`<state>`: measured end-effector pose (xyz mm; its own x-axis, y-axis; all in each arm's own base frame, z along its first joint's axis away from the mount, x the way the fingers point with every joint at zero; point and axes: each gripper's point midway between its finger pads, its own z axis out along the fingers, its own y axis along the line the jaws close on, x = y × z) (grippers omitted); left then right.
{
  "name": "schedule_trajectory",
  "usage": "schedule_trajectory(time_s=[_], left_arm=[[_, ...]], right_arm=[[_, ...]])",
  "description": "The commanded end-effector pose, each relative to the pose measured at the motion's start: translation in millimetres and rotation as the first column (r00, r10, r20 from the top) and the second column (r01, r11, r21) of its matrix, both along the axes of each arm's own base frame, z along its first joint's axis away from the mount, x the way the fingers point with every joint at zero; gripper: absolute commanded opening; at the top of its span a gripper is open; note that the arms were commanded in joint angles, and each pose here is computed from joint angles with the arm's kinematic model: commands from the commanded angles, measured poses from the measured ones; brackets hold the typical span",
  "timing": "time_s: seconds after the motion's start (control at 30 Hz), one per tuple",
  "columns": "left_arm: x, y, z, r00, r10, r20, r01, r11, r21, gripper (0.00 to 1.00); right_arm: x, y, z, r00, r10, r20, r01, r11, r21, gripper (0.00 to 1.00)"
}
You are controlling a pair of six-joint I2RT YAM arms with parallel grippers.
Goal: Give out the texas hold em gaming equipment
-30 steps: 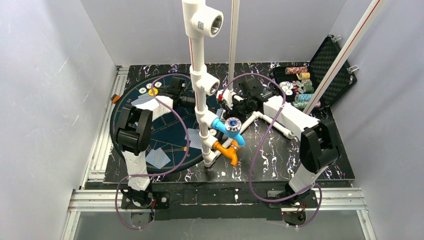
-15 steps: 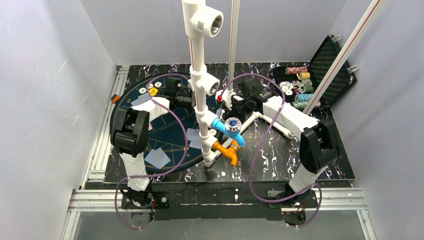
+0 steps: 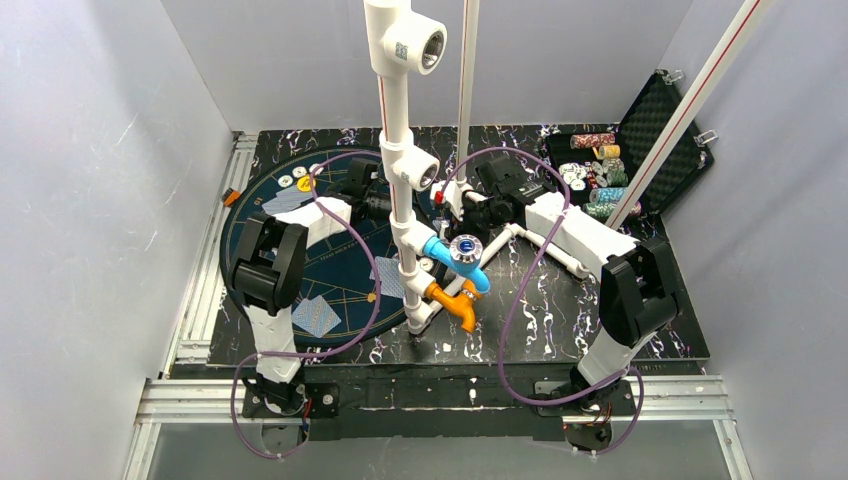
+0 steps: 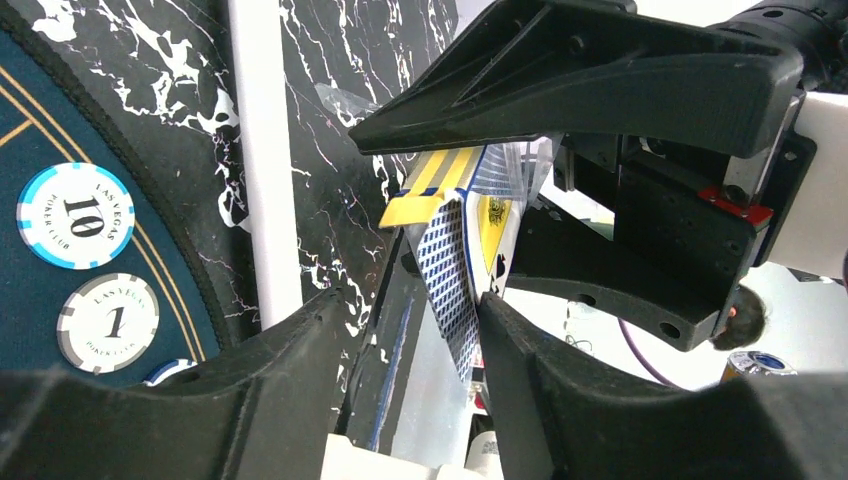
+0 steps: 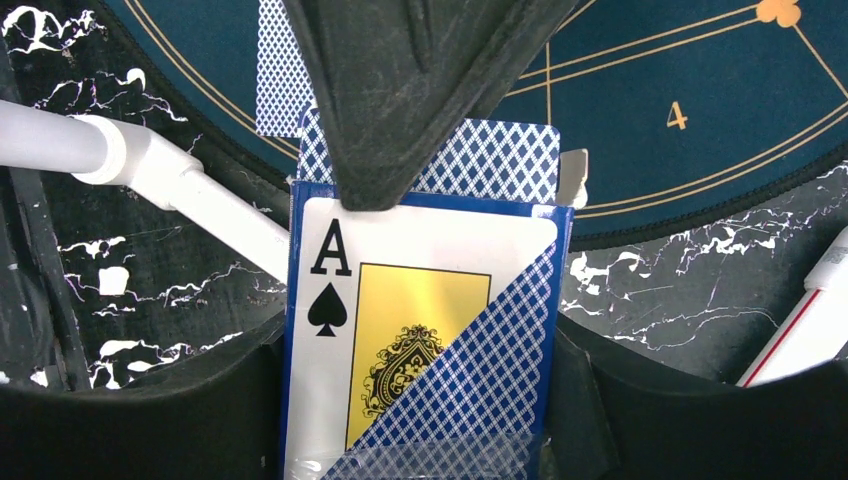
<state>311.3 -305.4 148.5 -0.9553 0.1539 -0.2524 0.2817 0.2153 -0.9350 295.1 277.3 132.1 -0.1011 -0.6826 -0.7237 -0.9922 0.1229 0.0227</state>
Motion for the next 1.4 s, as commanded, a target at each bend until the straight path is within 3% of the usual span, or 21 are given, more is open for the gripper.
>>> schedule_trajectory(time_s=[0.0, 0.17, 0.53, 0.63, 0.77, 0.9, 1.03, 1.2, 1.37], left_arm=[[1, 5, 5, 1.0, -0.002, -0.024, 0.002, 1.0, -0.017, 0.47], [5, 11, 0, 0.998, 0.015, -0.061, -0.016, 1.0, -0.014, 0.38], [4, 22, 20, 0.999, 0.033, 0.016, -0.032, 0.999, -0.034, 0.32], [2, 23, 29, 0.999, 0.025, 0.047, -0.022, 0.999, -0.048, 0.4], [0, 20, 40, 0.997, 0.01, 0.082, -0.005, 0.998, -0.062, 0.62], [-4, 11, 34, 0.998, -0.013, 0.064, 0.017, 0.998, -0.057, 0.67], [-4, 6, 12, 1.0, -0.014, -0.002, 0.014, 0.999, -0.029, 0.57], [2, 13, 5, 0.999, 0.013, -0.04, -0.014, 1.0, -0.019, 0.35], [4, 22, 11, 0.999, 0.031, -0.028, -0.032, 0.999, -0.027, 0.25]], right_arm=[[2, 12, 40, 0.995, 0.052, 0.086, -0.059, 0.995, 0.079, 0.01], [0, 13, 41, 0.994, 0.061, 0.089, -0.068, 0.994, 0.083, 0.01], [2, 9, 32, 0.995, 0.051, 0.085, -0.056, 0.997, 0.056, 0.01], [2, 8, 28, 0.995, 0.053, 0.083, -0.058, 0.997, 0.05, 0.01], [1, 10, 26, 0.995, 0.06, 0.076, -0.064, 0.997, 0.053, 0.01], [1, 13, 28, 0.995, 0.067, 0.075, -0.072, 0.995, 0.067, 0.01], [0, 16, 34, 0.994, 0.076, 0.074, -0.082, 0.993, 0.084, 0.01], [-3, 15, 39, 0.993, 0.086, 0.077, -0.092, 0.992, 0.086, 0.01], [-4, 14, 36, 0.993, 0.087, 0.075, -0.093, 0.993, 0.079, 0.01]])
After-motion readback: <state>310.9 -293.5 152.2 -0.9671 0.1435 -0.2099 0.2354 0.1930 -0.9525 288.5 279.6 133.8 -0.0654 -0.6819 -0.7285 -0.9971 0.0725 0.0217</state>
